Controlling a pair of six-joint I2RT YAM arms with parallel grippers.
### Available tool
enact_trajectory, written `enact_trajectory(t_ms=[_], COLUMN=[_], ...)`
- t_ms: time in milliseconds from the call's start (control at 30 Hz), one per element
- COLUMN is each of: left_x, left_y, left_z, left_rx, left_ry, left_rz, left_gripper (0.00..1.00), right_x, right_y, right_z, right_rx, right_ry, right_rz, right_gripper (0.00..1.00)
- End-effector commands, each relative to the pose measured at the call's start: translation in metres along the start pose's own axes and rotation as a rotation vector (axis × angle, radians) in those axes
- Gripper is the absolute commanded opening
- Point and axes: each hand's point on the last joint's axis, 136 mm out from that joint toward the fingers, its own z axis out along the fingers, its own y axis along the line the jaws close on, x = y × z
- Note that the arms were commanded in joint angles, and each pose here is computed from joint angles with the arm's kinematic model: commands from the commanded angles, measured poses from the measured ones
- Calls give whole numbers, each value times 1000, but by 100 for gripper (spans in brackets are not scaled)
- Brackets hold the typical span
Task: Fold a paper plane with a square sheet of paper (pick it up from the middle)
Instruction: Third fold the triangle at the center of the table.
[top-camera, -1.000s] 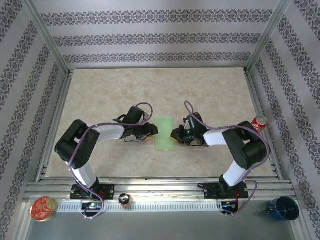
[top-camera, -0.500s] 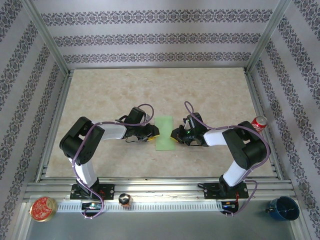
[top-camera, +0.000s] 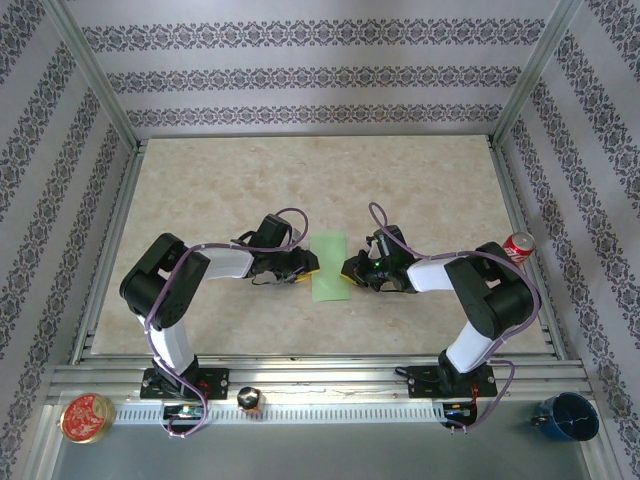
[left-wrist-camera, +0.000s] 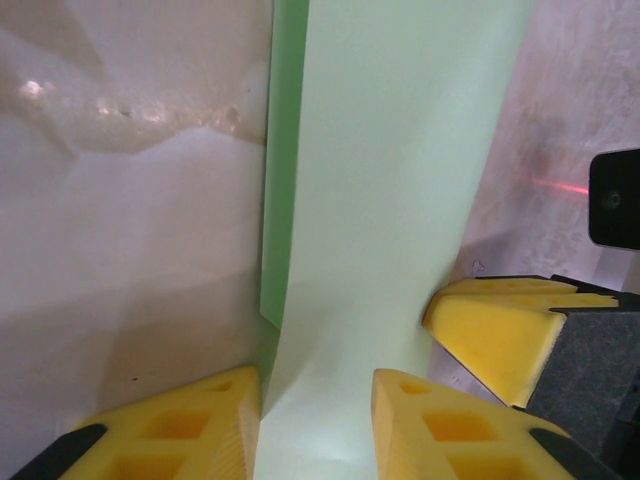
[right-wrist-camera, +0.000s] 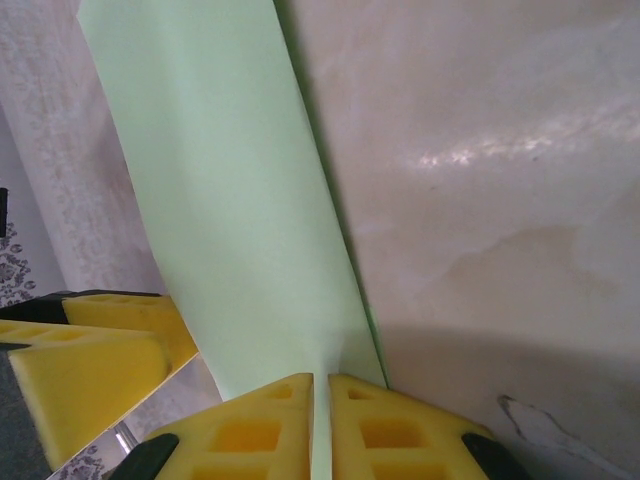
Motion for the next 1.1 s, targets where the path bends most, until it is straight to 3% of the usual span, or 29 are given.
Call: enact_trajectory(t_ms=[0, 667, 1067], left_x=[-8, -15, -27], left_y=[-13, -19, -26], left_z=[-7, -7, -8], left_rx=[39, 83, 141], left_ry=[-45, -56, -93], left_rz=[46, 27, 64], left_gripper=[37, 29, 37], right_x=[14, 14, 14], right_y=[-26, -24, -22], right_z=[11, 11, 11], right_rx=[78, 70, 66], right_ry=[36, 37, 38], right_rz=[39, 38, 37], right_gripper=[15, 16, 16])
